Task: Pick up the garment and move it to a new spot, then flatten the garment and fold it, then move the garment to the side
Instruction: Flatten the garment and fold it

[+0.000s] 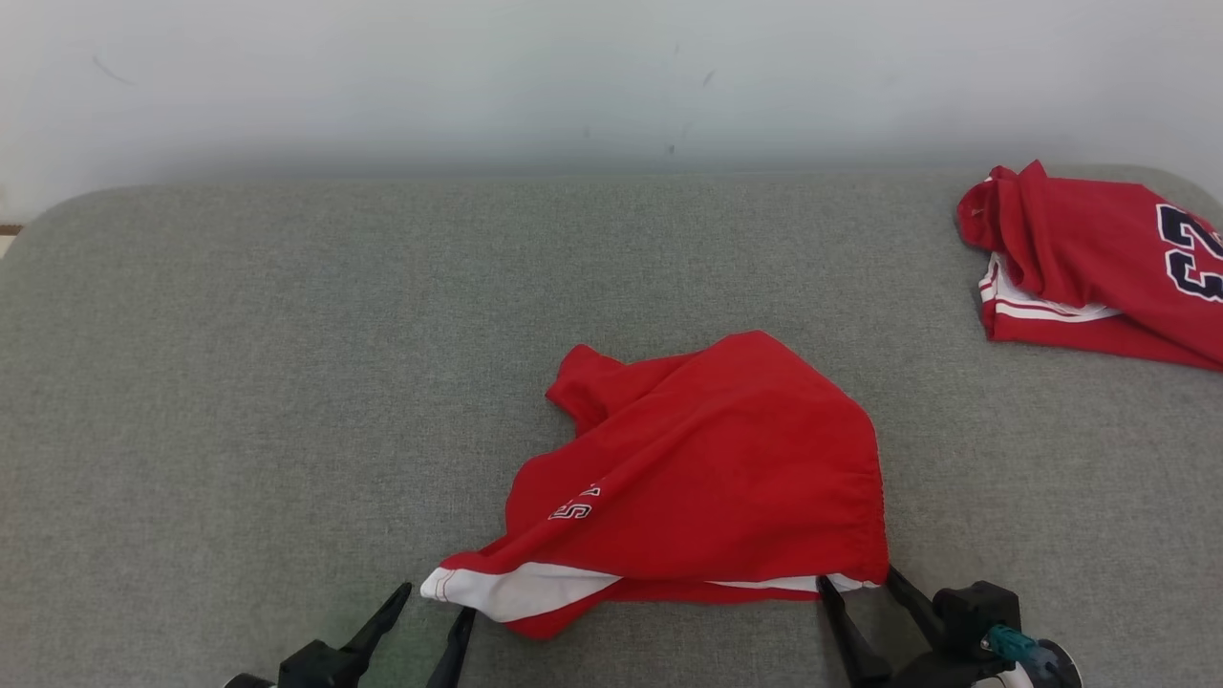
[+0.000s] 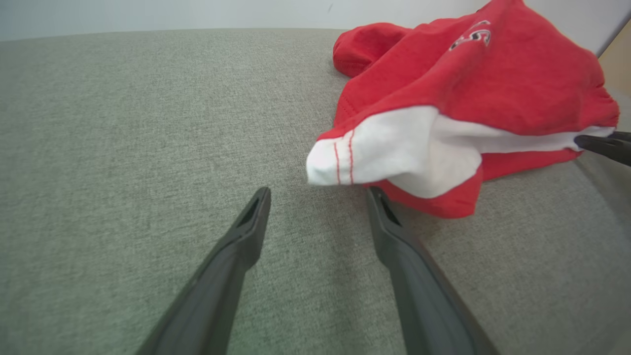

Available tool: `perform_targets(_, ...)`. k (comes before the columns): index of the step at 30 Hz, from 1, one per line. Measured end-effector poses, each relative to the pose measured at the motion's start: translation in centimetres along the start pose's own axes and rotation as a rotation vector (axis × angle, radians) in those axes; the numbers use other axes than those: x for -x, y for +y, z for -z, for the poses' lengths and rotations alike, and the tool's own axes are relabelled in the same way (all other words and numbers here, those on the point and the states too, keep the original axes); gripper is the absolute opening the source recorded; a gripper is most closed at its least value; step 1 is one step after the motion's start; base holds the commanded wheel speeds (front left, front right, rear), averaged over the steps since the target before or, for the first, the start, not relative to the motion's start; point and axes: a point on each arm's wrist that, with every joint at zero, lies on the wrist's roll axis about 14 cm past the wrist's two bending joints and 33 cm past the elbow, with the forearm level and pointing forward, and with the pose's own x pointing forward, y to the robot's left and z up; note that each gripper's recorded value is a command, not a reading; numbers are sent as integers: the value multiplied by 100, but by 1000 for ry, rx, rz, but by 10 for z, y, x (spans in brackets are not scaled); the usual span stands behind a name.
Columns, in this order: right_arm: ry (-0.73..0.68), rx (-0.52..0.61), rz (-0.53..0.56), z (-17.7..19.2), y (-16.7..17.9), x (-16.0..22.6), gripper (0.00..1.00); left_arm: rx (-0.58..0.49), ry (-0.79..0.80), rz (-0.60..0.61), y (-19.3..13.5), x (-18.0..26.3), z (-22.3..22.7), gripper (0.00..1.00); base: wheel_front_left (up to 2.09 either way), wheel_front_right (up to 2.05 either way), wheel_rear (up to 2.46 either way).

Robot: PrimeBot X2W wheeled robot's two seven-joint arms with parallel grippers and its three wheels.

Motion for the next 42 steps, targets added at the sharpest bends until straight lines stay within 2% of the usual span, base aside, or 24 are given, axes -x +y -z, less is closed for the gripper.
perform_targets(2, 9, 2, -9, 2, 1, -3, 100, -7, 3, 14, -2, -3, 0, 100, 0, 0, 0)
perform_targets(3, 10, 4, -14, 1, 1, -4, 63, -15, 1, 25, -3, -5, -1, 100, 0, 0, 0)
perform_targets(4, 11, 6, -19, 1, 2, -5, 37, -17, -4, 35, -5, -6, -3, 100, 0, 0, 0)
perform_targets(5, 7, 7, -23, 0, 3, -7, 26, -21, -13, 43, -7, -7, -6, 82, 0, 0, 0)
perform_targets(6, 7, 7, -26, 0, 3, -7, 0, -24, -32, 52, -9, -9, -13, 24, 0, 0, 0)
perform_targets(7, 5, 6, -26, -1, 3, -8, 0, -26, -50, 58, -10, -10, -18, 0, 0, 0, 0)
perform_targets(18, -8, -4, -17, -2, -2, -3, 0, -1, -60, 57, -15, 7, -19, 0, 0, 0, 0)
perform_targets(26, -47, -49, -68, -12, 10, 8, 0, 4, -84, 50, -14, 18, -26, 0, 0, 0, 0)
perform_targets(32, -131, -72, -131, -56, 18, 4, 0, -81, -131, 76, -5, 11, -46, 0, 0, 0, 0)
perform_targets(38, -191, -21, -218, -122, 21, -23, 0, -299, -242, 135, 18, -31, -118, 0, 0, 0, 0)
perform_targets(42, -254, 41, -241, -183, 11, -54, 0, -410, -301, 158, 35, -67, -174, 0, 0, 0, 0)
